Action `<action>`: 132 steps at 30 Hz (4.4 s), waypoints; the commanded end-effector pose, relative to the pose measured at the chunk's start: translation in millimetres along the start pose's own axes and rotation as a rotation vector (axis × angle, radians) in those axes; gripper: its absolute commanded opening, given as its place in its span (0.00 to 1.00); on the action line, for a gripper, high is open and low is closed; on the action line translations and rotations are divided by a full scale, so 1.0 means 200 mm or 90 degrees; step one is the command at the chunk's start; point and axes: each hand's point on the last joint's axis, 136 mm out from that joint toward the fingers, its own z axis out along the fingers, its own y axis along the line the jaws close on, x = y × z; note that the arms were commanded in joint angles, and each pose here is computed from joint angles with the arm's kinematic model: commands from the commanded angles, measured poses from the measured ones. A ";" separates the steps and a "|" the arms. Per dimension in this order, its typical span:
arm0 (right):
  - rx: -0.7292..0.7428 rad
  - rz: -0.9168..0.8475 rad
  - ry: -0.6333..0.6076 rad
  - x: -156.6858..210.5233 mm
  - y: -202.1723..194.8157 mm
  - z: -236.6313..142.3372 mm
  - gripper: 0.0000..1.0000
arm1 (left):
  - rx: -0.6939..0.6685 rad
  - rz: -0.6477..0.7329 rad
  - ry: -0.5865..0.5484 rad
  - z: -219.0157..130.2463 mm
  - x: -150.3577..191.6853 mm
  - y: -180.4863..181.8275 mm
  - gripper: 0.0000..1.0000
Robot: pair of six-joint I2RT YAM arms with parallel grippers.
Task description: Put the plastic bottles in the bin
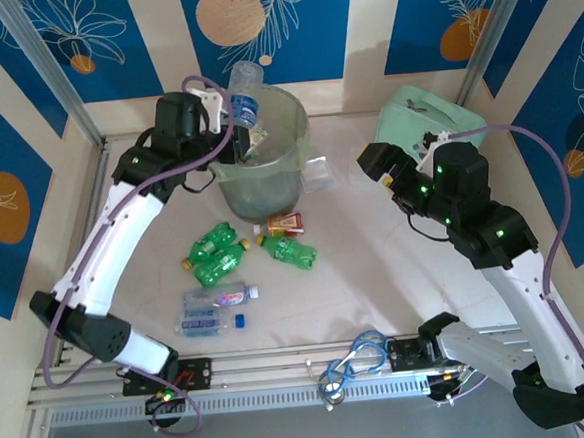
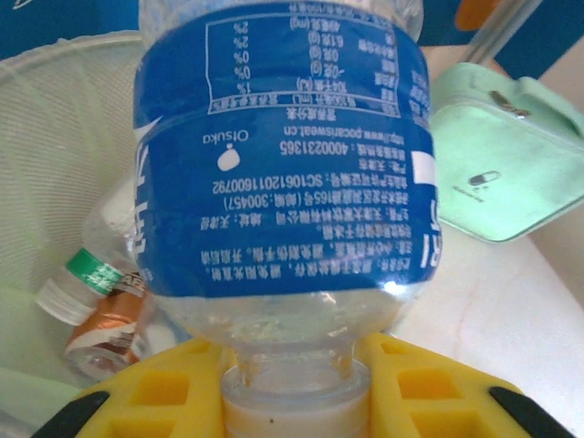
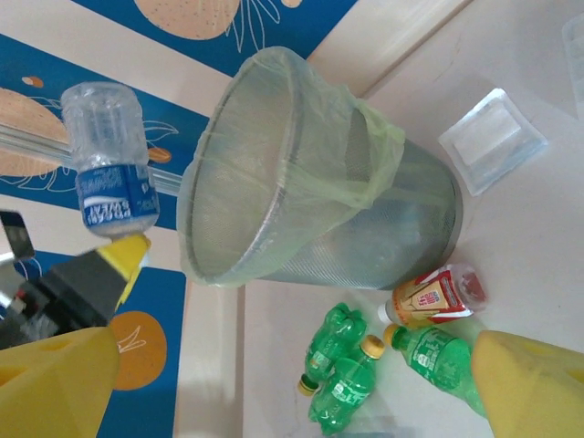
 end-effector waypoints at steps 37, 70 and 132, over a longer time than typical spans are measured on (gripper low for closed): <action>0.007 -0.035 0.062 0.11 -0.12 0.06 1.00 | -0.150 0.012 0.077 0.13 0.04 0.27 0.70; 0.213 -0.429 0.459 1.05 -0.68 0.86 0.99 | -0.013 -0.161 -0.039 -0.32 0.30 0.21 0.69; 0.096 -0.558 0.399 1.10 -0.22 0.54 0.59 | 0.094 -0.226 -0.016 -0.32 0.29 0.13 0.73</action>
